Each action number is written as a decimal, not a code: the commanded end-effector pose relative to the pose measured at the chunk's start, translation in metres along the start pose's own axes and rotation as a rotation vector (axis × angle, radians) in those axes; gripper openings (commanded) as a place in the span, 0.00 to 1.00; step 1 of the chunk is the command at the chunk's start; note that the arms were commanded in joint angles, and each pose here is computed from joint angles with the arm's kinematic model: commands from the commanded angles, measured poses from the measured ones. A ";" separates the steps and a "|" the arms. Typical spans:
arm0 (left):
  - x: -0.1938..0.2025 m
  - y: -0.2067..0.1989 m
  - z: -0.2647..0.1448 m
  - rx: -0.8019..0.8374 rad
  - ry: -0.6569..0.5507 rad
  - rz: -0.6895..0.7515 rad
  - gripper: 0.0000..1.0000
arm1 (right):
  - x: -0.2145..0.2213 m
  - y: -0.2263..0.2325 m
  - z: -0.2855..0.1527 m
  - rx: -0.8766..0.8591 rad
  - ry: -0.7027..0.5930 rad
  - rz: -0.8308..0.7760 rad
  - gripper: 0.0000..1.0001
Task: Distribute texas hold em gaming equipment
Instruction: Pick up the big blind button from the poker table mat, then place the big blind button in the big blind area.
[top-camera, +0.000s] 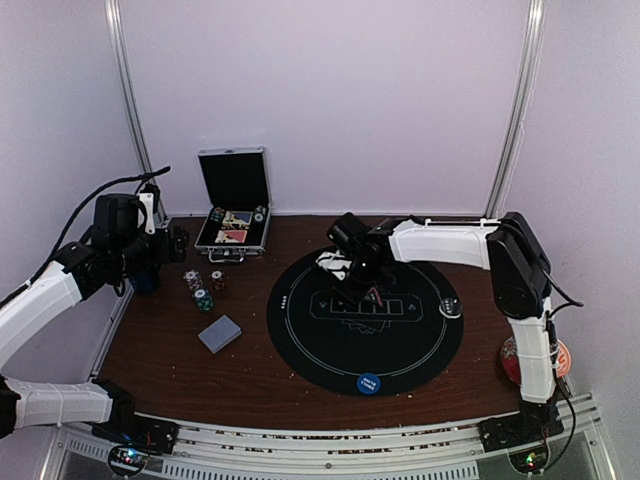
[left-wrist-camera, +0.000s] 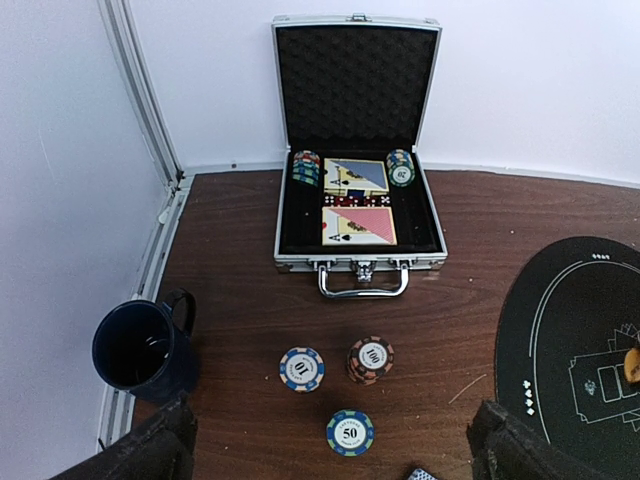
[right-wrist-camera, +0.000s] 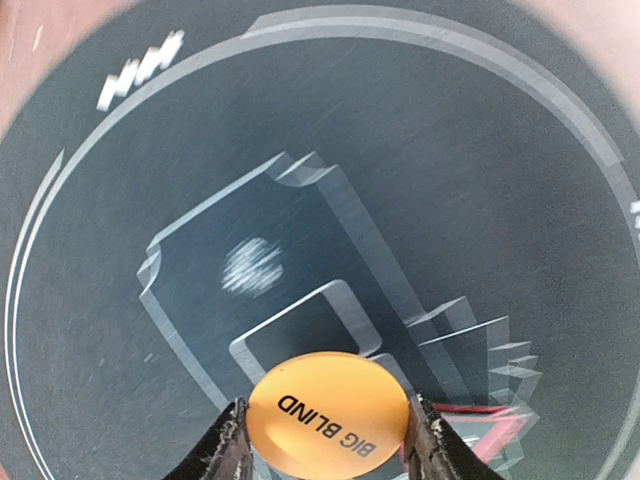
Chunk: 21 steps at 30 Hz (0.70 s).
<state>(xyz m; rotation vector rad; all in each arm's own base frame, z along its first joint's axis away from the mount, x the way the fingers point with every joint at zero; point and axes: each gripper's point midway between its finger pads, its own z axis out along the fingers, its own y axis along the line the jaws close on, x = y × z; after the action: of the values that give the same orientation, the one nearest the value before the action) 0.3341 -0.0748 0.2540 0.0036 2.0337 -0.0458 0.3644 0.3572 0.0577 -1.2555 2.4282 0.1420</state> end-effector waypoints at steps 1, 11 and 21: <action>-0.010 0.001 -0.001 0.002 -0.043 -0.011 0.98 | -0.025 -0.044 -0.006 0.085 -0.064 0.071 0.47; -0.008 0.002 0.003 -0.008 -0.033 -0.006 0.98 | -0.061 -0.127 -0.002 0.236 -0.174 0.215 0.47; -0.005 0.004 0.006 -0.018 -0.021 -0.005 0.98 | -0.058 -0.201 0.021 0.395 -0.198 0.291 0.49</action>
<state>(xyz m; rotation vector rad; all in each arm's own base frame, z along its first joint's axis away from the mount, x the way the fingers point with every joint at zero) 0.3363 -0.0739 0.2493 0.0015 2.0475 -0.0369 0.5326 0.3071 0.0742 -0.7747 2.3507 -0.0402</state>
